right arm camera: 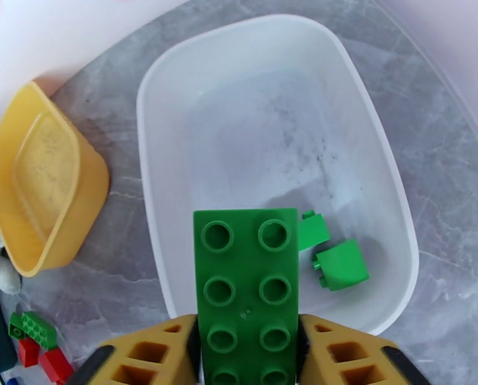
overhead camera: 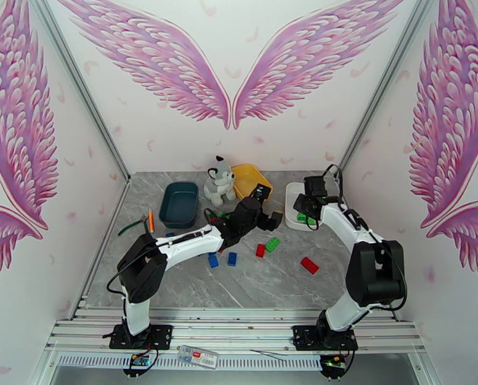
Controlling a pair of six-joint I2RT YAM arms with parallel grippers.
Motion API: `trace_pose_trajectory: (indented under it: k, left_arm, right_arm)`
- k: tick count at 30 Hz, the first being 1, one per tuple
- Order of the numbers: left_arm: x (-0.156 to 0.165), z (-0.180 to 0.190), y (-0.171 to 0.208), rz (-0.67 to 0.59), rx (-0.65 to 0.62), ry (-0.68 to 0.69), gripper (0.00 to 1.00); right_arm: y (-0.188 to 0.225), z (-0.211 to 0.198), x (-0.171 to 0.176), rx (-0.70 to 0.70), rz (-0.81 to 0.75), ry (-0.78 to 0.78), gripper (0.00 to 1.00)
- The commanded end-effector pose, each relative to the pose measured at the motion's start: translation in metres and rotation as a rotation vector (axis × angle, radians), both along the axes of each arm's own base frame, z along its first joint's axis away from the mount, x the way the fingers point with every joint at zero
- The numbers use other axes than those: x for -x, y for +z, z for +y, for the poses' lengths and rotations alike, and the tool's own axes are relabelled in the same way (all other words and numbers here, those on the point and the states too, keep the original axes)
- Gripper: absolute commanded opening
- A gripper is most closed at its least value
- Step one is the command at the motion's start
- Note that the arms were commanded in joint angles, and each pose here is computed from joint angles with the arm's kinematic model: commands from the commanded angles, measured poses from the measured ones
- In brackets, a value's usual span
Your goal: Sort the legos into containers by color
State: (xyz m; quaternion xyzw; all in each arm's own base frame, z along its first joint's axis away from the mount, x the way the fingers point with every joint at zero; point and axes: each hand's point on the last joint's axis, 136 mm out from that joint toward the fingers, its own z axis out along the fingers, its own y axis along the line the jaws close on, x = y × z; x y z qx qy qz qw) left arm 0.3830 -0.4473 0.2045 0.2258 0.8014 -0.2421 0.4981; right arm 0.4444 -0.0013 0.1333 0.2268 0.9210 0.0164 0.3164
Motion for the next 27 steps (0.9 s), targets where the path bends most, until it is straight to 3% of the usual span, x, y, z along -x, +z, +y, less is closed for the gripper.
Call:
trace_pose_trajectory:
  k: [1,4,12,15,22,27]
  left_arm:
    - [0.004,-0.008,-0.026,0.053,-0.079,-0.059,0.96]
    - [0.004,-0.009,-0.041,0.058,-0.121,-0.075,0.93]
    - [0.014,-0.003,-0.072,0.119,-0.197,-0.164,0.87]
    - [0.019,-0.005,-0.089,0.152,-0.224,-0.195,0.85]
    - [0.023,-0.005,-0.126,0.218,-0.306,-0.2,0.81]
    - [0.029,-0.009,-0.143,0.228,-0.39,-0.187,0.82]
  right_arm:
    - [0.005,-0.001,0.001,0.007,0.019,0.016,0.68]
    - [0.016,0.001,0.012,-0.007,-0.013,0.018,0.79]
    - [0.039,0.011,0.067,-0.102,-0.069,0.022,0.83]
    - [0.043,0.012,0.096,-0.158,-0.066,-0.025,0.99]
    - [0.072,0.016,0.142,-0.169,-0.267,0.041,0.99]
    - [0.075,0.022,0.148,-0.19,-0.298,0.082,1.0]
